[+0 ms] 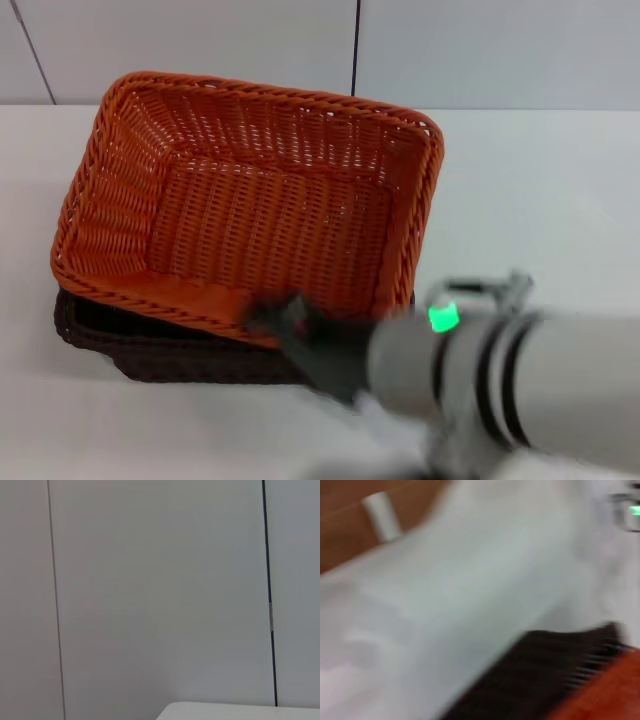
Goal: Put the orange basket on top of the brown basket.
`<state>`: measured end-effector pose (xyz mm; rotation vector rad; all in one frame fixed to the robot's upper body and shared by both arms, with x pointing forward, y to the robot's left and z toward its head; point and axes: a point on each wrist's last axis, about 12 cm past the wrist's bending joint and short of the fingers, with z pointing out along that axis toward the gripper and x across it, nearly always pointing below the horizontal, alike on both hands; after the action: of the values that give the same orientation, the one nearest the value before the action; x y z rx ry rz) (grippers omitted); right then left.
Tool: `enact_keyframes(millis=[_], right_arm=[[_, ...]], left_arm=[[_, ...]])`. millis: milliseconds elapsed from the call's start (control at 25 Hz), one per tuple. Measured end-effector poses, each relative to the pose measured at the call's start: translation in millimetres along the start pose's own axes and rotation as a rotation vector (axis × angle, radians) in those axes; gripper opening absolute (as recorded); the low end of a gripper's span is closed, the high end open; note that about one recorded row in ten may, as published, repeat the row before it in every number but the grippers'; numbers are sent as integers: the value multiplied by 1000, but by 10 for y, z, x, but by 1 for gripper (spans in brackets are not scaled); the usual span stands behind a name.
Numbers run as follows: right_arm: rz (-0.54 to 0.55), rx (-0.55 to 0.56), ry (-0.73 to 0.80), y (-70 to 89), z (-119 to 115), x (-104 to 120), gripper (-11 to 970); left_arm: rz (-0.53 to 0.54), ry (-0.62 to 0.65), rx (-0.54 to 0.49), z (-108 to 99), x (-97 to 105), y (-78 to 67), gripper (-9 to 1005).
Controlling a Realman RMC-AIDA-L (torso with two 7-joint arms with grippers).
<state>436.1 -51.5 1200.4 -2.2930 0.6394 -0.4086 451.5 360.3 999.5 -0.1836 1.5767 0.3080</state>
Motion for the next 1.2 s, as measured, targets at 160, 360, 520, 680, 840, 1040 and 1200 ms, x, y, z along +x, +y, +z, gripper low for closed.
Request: enact_keyframes(millis=[160,360,520,680,840,1040,1200], right_arm=[[396,312,20,-299,72,356,617],[1091,685,18,-184,-63,1137,616],[1472,1007,-30,393,-190,1563,616],[1679,1330,3,1127,-187,1795,616],[1709,1491,87,1671,-125,1778,617],[1695,1612,100,2047,-45,1640,617],[1732,1650,157,2217,-26,1593,616]], left_arm=[[3,-8,-3,-19,-4,18,769],[-1,-32,-21,-57,-20,66,769],[0,-50,-27,-79,-35,85,769],[3,-52,-34,-76,-38,110,769],[6,-61,-48,-73,-48,140,769],[17,-108,-51,-103,-91,155,769],[17,-127,-56,-126,-105,167,769]])
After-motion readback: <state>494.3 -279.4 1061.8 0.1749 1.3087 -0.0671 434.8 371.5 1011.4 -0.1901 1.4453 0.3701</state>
